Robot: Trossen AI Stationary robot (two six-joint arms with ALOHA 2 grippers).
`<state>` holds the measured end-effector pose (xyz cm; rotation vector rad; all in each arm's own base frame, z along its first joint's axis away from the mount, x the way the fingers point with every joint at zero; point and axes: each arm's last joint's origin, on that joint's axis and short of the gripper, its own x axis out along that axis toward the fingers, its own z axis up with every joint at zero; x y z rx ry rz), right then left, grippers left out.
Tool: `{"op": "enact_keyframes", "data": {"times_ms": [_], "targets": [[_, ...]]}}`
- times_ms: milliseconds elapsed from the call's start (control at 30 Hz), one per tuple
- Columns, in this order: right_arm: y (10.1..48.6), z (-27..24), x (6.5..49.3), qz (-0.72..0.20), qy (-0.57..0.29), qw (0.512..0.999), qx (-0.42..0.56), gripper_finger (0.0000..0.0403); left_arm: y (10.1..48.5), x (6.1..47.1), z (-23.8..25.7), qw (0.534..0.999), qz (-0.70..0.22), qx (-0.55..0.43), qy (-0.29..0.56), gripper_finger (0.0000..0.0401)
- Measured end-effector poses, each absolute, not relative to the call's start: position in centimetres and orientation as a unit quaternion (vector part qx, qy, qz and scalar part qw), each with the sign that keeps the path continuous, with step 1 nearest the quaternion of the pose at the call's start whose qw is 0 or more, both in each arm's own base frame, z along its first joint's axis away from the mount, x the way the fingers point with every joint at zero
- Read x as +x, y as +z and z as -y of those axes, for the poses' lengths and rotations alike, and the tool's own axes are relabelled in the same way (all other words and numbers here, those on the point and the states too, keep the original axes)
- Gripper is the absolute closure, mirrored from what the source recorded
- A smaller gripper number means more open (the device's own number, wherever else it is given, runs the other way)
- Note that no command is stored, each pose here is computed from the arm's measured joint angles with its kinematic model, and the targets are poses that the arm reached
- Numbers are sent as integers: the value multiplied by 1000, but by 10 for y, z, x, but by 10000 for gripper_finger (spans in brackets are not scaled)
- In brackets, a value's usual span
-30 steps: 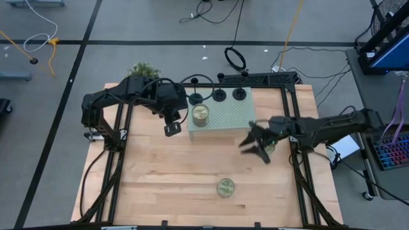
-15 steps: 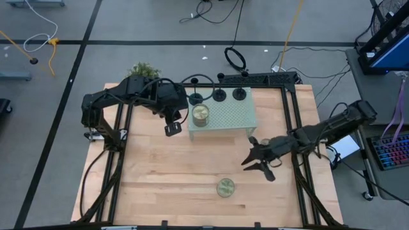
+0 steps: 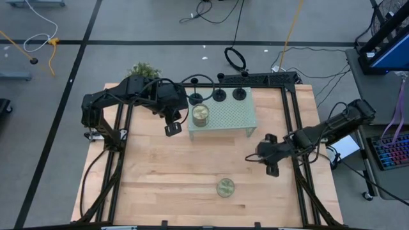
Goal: Pick & Place candle stick holders
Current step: Align the top green scented candle with the green scented candle on the shelf
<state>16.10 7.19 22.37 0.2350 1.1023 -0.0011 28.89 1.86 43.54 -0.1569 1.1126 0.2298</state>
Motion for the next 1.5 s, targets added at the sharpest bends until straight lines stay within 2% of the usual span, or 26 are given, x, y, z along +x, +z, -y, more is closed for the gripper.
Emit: {"op": "enact_keyframes", "data": {"times_ms": [333,867,1033,1167,1333,1500], "targets": [[220,-63,151,-547,-57,834,41,289,435,289,-19,840,-527,-74,108,364],[214,-59,143,-570,-98,814,51,296,435,289,-19,840,-527,-73,108,364],[204,-60,141,-586,-76,803,74,306,435,289,-19,840,-527,-71,107,364],[201,-60,140,-589,-68,803,59,325,435,289,-19,841,-528,-64,103,364],[201,-60,141,-588,-44,807,30,389,435,289,-19,841,-528,-61,101,364],[205,-63,146,-573,-21,819,30,396,436,291,-19,847,-519,-61,100,364]]}}
